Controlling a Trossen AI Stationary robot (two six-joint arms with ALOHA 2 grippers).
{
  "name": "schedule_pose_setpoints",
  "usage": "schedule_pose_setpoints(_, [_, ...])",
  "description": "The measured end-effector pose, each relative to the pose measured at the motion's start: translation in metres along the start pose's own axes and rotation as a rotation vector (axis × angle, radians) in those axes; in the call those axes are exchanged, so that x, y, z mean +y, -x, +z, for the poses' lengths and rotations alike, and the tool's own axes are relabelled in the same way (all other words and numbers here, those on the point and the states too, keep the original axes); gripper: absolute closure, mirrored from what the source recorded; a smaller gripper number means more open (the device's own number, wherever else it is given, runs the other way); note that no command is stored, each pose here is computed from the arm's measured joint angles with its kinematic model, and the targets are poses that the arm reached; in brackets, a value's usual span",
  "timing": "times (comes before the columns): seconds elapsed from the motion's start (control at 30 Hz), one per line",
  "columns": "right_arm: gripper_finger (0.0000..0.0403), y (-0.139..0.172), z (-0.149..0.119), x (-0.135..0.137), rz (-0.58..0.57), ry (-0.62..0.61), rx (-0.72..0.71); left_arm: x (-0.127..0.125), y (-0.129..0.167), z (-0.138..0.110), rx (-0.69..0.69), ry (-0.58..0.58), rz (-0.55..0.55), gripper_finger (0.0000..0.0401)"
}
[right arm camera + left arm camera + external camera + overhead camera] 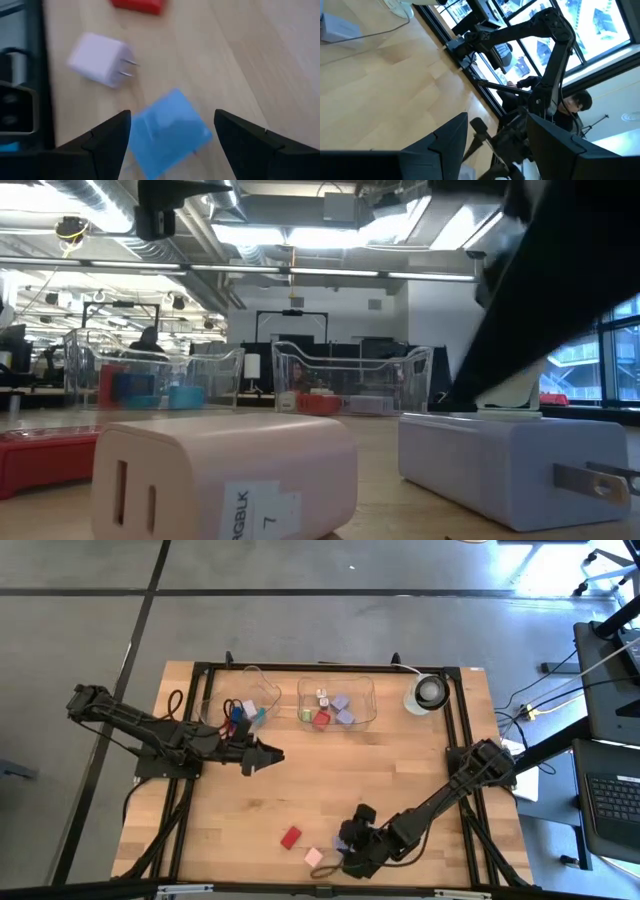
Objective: Pick & Place Office items
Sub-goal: Put the blue charger adapter into the right transparent bin
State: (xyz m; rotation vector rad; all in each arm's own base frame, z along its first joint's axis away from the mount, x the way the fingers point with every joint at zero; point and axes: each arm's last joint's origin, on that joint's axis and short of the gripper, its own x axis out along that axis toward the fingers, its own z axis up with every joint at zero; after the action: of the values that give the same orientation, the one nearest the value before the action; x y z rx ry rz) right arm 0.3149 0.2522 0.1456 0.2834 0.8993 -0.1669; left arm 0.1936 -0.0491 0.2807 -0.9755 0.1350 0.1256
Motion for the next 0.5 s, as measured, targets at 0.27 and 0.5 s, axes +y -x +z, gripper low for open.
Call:
schedule_pose_setpoints(0.27, [0.0113,0.003,0.006,0.01,0.087,-0.069,-0.076,-0.004,0.003,-0.006,0.003,-0.009,-0.005,0.0205])
schedule_pose_setpoints(0.5, [0.0113,0.007,0.0,0.018,0.119,0.062,-0.086,-0.005,0.003,-0.008,0.009,-0.027,-0.008,0.0205])
